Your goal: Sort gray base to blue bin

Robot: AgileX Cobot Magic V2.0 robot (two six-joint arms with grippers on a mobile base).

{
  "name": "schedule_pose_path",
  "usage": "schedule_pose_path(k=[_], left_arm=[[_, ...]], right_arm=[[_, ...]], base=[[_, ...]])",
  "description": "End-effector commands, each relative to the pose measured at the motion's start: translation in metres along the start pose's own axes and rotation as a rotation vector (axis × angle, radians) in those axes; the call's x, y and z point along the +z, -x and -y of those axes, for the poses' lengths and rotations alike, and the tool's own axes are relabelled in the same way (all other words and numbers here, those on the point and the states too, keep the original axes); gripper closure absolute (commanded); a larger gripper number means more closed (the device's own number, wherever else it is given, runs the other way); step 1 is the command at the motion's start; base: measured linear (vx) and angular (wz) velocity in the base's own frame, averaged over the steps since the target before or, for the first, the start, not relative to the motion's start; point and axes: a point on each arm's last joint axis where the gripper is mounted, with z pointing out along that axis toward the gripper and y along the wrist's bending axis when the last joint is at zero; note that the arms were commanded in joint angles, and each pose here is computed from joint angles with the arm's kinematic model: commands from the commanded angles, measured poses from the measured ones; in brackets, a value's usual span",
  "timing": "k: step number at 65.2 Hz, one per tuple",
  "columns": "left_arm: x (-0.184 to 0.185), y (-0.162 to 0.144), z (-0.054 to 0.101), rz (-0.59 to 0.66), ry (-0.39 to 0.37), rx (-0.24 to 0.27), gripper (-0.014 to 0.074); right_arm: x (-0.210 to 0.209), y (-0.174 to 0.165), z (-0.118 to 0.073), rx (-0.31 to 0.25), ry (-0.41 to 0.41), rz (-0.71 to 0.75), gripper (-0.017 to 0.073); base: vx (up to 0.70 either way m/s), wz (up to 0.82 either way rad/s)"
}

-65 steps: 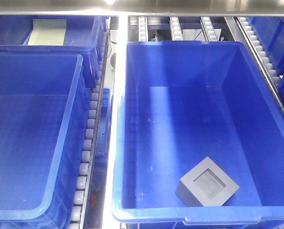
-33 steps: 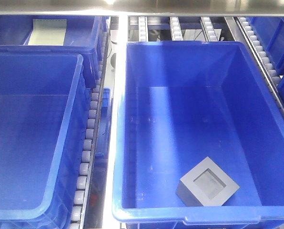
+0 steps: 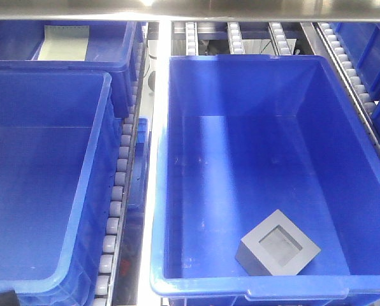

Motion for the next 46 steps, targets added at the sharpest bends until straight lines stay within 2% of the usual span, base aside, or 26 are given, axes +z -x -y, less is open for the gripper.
schedule_pose_path(k=[1,7,15,20,25,36,46], left_arm=[[-0.008,0.015,-0.005,0.12,0.09,-0.003,0.0599],[-0.019,0.011,-0.011,0.169,0.229,-0.014,0.0599],[-0.028,-0.013,-0.017,0.199,0.455,-0.032,0.0599],[-0.03,-0.03,-0.019,0.204,0.569,-0.038,0.0599],[-0.025,-0.044,-0.026,0.155,0.684,-0.066,0.0599],[-0.021,-0.065,-0.037,0.137,0.843,-0.091,0.0599],[-0.015,-0.083,-0.043,0.179,0.883,-0.081,0.0599]], right_arm=[[-0.001,0.009,0.0,-0.013,0.0,0.091,0.0564],[-0.001,0.009,0.0,-0.013,0.0,0.091,0.0564],[-0.001,0.009,0.0,-0.013,0.0,0.091,0.0564],[-0.001,0.009,0.0,-0.013,0.0,0.091,0.0564],[-0.001,0.009,0.0,-0.013,0.0,0.091,0.0564],[-0.001,0.009,0.0,-0.013,0.0,0.091,0.0564],[-0.001,0.009,0.0,-0.013,0.0,0.091,0.0564]], base=[[0.0,0.0],[0.0,0.0],[0.0,0.0],[0.0,0.0],[0.0,0.0],[0.0,0.0],[0.0,0.0]])
